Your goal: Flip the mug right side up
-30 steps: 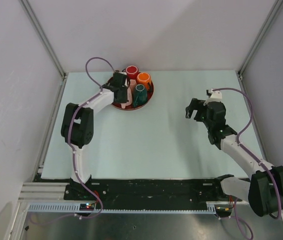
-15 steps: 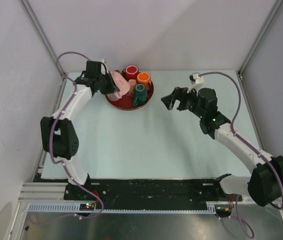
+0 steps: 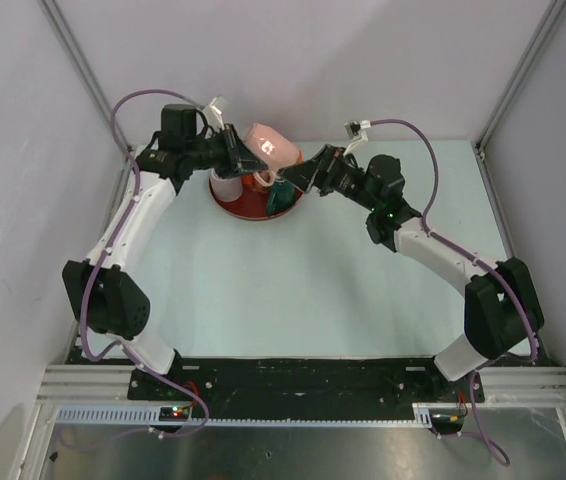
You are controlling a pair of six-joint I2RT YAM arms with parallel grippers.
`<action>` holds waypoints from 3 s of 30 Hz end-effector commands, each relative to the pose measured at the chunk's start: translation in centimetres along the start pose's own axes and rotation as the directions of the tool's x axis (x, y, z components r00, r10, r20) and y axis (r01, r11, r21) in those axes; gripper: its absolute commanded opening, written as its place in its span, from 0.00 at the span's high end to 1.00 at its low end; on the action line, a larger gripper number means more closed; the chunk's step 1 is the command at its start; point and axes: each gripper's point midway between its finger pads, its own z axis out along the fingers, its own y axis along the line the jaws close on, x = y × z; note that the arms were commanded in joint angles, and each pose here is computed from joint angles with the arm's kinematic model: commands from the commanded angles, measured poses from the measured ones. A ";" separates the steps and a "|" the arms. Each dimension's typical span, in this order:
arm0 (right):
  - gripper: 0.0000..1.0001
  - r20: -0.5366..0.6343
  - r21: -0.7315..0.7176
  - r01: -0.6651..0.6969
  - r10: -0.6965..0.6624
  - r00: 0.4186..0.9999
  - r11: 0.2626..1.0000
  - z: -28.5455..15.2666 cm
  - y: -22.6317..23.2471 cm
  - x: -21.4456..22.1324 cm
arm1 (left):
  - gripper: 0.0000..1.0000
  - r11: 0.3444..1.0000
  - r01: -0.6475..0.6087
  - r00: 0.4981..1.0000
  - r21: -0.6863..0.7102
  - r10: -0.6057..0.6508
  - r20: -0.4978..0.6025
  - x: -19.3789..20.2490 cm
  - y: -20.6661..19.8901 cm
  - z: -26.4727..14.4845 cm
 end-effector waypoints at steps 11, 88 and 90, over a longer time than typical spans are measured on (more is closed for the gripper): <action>0.74 0.147 -0.218 -0.025 0.059 0.987 0.976 0.8 4.8 -6.2 | 1.00 0.952 -0.112 0.990 0.283 0.130 -0.047 2.4 -10.0 -2.4; 0.01 -0.517 0.782 0.539 -0.157 0.841 0.312 -20.8 -21.4 -17.9 | 0.75 0.672 -0.699 0.698 -0.246 0.567 -0.437 4.9 19.3 16.0; 0.01 -0.513 0.771 0.546 -0.187 0.838 0.327 -20.0 -20.4 -18.1 | 0.76 0.659 -0.707 0.691 -0.258 0.564 -0.453 5.0 20.1 16.1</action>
